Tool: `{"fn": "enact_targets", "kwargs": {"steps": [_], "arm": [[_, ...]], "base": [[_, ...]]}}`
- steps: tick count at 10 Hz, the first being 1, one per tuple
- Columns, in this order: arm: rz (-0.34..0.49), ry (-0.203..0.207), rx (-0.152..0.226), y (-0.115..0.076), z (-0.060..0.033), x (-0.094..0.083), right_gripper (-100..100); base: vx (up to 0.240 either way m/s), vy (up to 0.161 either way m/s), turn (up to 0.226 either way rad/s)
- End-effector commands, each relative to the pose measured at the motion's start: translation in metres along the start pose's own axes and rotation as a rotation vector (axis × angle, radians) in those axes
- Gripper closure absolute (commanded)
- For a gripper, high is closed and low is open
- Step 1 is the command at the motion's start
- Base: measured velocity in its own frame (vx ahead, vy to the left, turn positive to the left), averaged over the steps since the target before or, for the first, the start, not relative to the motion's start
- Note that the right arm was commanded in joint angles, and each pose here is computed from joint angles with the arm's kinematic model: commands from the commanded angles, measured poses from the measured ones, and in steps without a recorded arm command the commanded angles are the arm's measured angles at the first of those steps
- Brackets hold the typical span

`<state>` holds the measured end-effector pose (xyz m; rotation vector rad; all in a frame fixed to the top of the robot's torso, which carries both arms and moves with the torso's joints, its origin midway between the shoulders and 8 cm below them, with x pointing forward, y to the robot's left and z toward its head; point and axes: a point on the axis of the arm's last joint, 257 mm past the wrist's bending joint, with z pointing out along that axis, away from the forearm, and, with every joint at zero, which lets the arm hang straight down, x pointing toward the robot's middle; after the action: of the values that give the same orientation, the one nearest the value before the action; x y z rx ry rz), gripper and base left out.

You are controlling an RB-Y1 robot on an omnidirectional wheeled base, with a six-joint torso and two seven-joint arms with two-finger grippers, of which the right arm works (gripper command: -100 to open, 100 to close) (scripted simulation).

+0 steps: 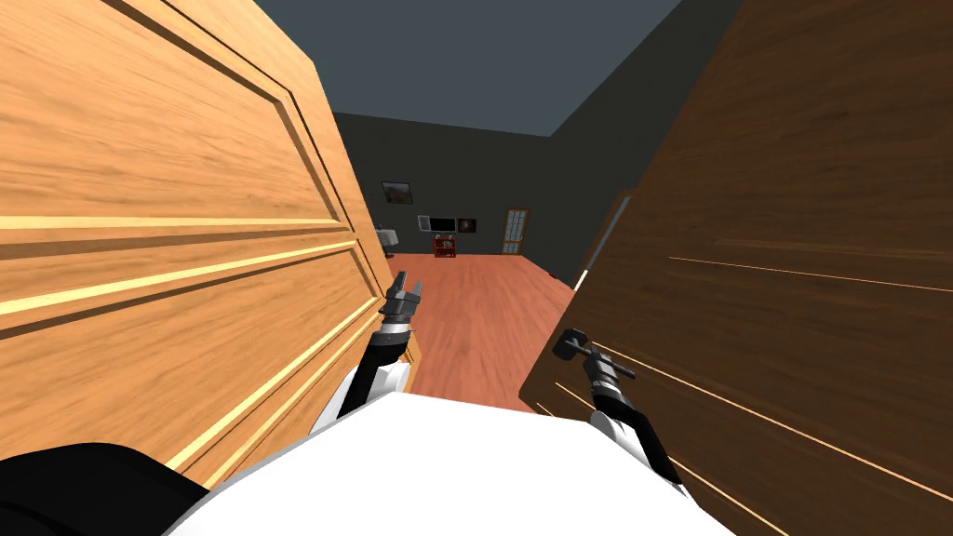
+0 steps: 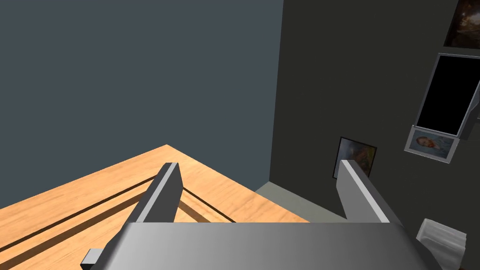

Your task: Push the door open

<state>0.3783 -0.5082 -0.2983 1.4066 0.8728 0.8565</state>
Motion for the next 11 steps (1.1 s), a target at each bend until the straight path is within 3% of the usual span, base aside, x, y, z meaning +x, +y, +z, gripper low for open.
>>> {"fn": "enact_targets", "kwargs": {"steps": [1,11], "arm": [[-0.005,-0.029,-0.015,0.005,0.0046,-0.015,100],[-0.005,-0.154,-0.017,0.006,0.0051,-0.073,100]], "base": [[0.213,0.005,-0.048],[0.169,0.001,-0.058]]}}
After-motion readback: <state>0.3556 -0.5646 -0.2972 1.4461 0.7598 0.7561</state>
